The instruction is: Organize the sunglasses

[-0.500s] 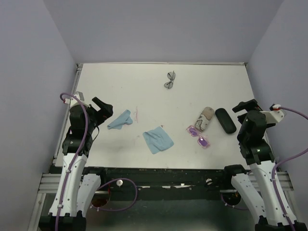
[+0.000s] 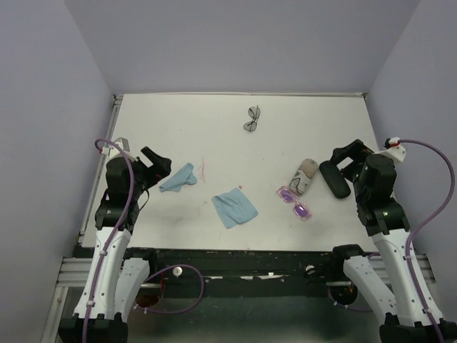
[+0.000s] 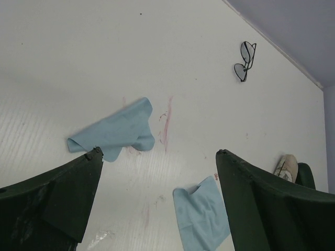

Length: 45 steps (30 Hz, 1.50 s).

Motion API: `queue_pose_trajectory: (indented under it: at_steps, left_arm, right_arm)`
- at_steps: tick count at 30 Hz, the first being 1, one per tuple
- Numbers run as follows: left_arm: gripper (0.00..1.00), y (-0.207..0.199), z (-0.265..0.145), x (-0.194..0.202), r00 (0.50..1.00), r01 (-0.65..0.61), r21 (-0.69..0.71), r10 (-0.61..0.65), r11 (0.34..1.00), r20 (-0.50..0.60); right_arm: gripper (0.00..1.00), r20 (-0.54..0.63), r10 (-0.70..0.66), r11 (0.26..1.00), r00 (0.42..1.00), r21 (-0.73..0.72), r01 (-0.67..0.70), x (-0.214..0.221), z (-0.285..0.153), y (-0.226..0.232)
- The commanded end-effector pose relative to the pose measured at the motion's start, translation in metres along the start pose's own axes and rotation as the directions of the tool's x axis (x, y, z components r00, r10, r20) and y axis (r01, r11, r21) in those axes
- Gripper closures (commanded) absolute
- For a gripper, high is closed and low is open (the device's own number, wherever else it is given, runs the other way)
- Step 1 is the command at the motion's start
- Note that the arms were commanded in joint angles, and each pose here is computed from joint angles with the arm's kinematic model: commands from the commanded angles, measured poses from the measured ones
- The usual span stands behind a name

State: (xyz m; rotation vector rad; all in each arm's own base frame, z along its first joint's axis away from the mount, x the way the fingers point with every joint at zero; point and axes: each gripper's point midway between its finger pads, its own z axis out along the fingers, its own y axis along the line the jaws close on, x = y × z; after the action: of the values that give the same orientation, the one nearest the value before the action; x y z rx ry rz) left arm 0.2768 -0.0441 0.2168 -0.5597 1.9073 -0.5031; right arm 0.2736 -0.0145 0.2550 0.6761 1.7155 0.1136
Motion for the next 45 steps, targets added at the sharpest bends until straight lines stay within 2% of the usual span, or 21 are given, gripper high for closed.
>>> queue_pose_trajectory:
  at_steps: [1, 5, 9, 15, 20, 25, 36, 40, 45]
  left_arm:
    - [0.01, -0.007, 0.002, 0.006, 0.999, -0.033, 0.069, 0.034, 0.997, -0.014]
    - [0.01, -0.013, 0.001, 0.010, 0.997, -0.075, 0.120, 0.078, 0.990, -0.020]
    - [0.01, -0.011, 0.001, 0.008, 0.997, -0.076, 0.118, 0.075, 0.990, 0.008]
    - [0.01, -0.009, 0.002, 0.007, 0.998, -0.068, 0.107, 0.066, 0.992, 0.014]
    - [0.01, -0.018, 0.001, 0.011, 0.997, -0.080, 0.160, 0.082, 0.984, -0.008]
    - [0.01, -0.014, 0.000, 0.010, 0.997, -0.078, 0.138, 0.079, 0.987, 0.002]
    - [0.01, -0.018, -0.003, 0.011, 0.997, -0.078, 0.164, 0.078, 0.983, 0.007]
    - [0.01, -0.015, -0.001, 0.012, 0.997, -0.071, 0.149, 0.071, 0.986, 0.005]
    - [0.01, -0.014, 0.003, 0.013, 0.998, -0.059, 0.141, 0.061, 0.988, -0.010]
  right_arm:
    - [0.00, -0.167, -0.088, 0.979, 0.982, -0.197, 0.054, 0.026, -0.011, 0.033]
    - [0.00, -0.309, -0.120, 0.971, 0.944, -0.236, 0.046, 0.060, -0.002, 0.041]
    - [0.00, -0.433, -0.103, 0.991, 0.896, -0.118, 0.056, 0.101, 0.024, 0.023]
    - [0.00, -0.451, -0.114, 0.990, 0.885, 0.022, 0.138, 0.131, 0.054, 0.011]
    - [0.00, -0.457, -0.133, 0.970, 0.879, 0.120, 0.210, 0.154, 0.074, 0.011]
    - [0.03, -0.473, -0.107, 0.947, 0.874, 0.221, 0.235, 0.171, 0.087, 0.004]
    - [0.03, -0.527, -0.091, 0.947, 0.845, 0.217, 0.237, 0.204, 0.104, 0.009]
    - [0.11, -0.535, -0.086, 0.946, 0.840, 0.221, 0.238, 0.213, 0.109, 0.008]
    - [0.29, -0.550, -0.086, 0.959, 0.831, 0.180, 0.218, 0.225, 0.110, 0.011]
